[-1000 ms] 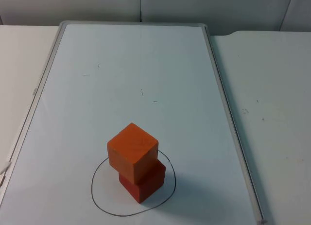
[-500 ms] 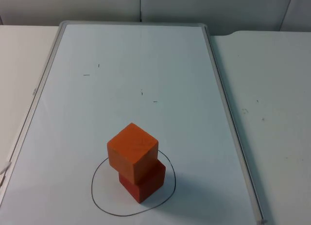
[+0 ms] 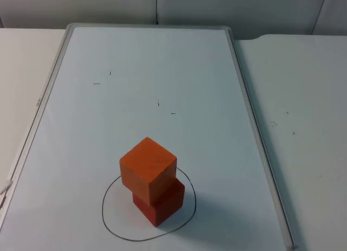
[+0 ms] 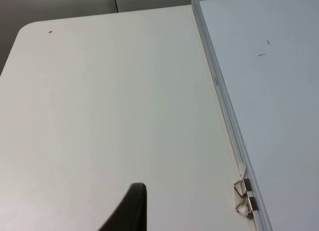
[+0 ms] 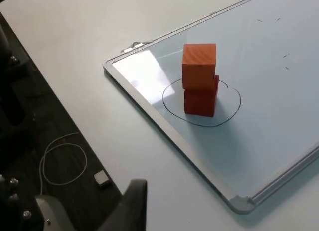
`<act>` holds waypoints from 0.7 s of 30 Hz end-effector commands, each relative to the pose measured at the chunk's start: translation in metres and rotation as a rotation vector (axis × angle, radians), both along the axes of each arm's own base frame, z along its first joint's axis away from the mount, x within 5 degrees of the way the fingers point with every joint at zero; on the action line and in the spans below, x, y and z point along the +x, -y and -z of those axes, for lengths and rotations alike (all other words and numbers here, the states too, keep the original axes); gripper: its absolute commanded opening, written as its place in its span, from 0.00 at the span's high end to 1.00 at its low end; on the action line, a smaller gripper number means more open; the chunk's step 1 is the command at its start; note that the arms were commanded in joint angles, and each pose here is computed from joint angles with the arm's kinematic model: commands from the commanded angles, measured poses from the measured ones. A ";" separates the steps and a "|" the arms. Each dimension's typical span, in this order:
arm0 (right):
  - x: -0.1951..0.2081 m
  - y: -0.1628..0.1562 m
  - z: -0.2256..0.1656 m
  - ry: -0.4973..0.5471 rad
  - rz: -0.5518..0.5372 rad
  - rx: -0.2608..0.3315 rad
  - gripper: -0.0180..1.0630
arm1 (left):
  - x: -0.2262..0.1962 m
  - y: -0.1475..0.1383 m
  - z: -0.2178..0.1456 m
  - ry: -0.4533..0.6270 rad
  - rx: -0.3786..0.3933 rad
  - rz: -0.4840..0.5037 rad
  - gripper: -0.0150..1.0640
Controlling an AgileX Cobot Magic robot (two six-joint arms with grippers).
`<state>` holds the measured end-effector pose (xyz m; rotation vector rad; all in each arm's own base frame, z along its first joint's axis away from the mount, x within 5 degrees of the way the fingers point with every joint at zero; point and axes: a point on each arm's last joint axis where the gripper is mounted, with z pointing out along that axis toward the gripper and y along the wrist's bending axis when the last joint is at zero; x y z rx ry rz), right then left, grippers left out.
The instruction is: Pick up one cube with the left hand and another cube with the right hand. First place the cube in the right hand at the target position, then stack the cube in the left hand on top.
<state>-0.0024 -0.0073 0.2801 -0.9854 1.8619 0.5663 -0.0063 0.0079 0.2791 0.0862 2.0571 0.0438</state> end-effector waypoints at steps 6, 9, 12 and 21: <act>-0.001 -0.001 0.002 0.003 0.218 0.002 0.01 | 0.000 0.000 0.000 0.010 -0.004 0.000 0.01; -0.002 -0.002 0.002 0.004 0.357 0.002 0.01 | 0.000 0.000 0.000 0.010 -0.004 0.000 0.01; -0.002 -0.002 0.002 0.004 0.461 0.002 0.01 | 0.000 0.000 0.000 0.010 -0.004 0.000 0.01; -0.004 -0.004 0.002 0.004 0.757 0.002 0.01 | 0.000 0.000 0.000 0.010 -0.004 0.000 0.01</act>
